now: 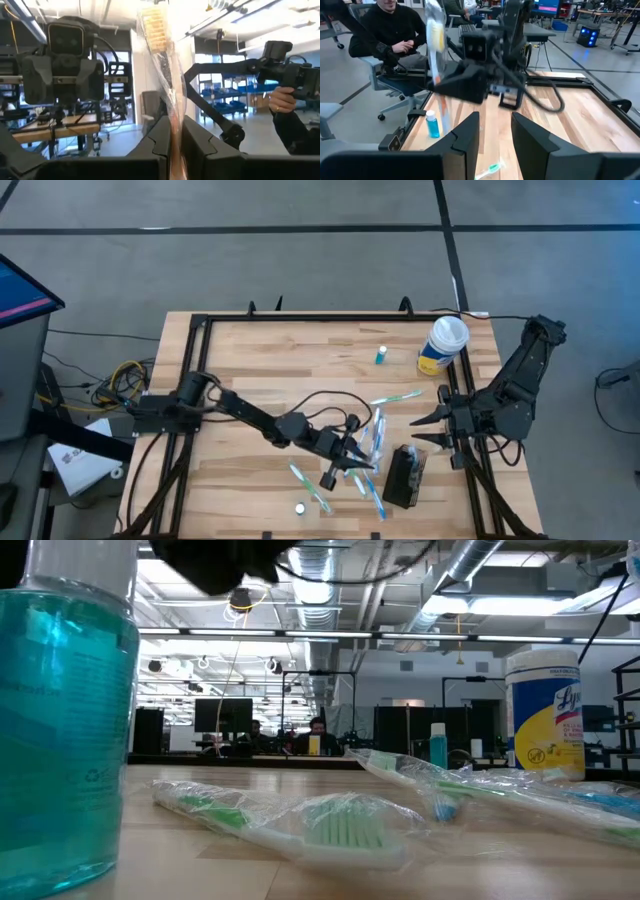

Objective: Pick & Place toothbrushing station
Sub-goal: Put the orange toothbrush into the black wire organizer

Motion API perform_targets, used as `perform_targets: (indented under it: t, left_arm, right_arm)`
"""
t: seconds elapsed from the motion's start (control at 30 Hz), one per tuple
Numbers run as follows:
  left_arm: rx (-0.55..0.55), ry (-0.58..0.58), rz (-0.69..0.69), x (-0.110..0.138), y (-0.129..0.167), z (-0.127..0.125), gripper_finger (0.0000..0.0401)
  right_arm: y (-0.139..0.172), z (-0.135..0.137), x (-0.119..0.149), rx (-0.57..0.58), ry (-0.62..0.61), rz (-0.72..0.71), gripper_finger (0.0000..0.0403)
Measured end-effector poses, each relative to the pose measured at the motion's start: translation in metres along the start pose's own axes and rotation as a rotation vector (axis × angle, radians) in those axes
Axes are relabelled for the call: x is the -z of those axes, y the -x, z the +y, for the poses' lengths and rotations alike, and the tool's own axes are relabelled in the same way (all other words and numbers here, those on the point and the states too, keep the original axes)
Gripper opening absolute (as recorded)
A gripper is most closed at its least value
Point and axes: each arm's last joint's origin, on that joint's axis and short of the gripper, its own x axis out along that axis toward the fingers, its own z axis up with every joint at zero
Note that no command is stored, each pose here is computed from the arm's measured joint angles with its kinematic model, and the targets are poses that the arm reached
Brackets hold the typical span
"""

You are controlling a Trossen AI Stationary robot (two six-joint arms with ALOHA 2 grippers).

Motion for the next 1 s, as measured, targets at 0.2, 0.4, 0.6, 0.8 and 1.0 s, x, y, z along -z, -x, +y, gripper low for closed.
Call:
perform_targets:
  t: [0.2, 0.4, 0.6, 0.8, 1.0]
  left_arm:
    - [0.005, 0.039, -0.048, 0.023, -0.012, -0.001, 0.0013]
    - [0.032, 0.083, -0.054, 0.045, -0.026, -0.002, 0.0013]
    - [0.043, 0.104, -0.061, 0.058, -0.034, -0.005, 0.0013]
    - [0.056, 0.108, -0.063, 0.071, -0.041, -0.01, 0.0014]
    - [0.066, 0.112, -0.06, 0.081, -0.053, -0.014, 0.0015]
  right_arm:
    - [0.0, 0.0, 0.0, 0.0, -0.001, 0.0, 0.0103]
    - [0.0, 0.0, 0.0, 0.0, -0.001, 0.0, 0.0103]
    - [0.0, 0.0, 0.0, 0.0, -0.001, 0.0, 0.0103]
    - [0.0, 0.0, 0.0, 0.0, -0.001, 0.0, 0.0103]
    - [0.0, 0.0, 0.0, 0.0, -0.001, 0.0, 0.0103]
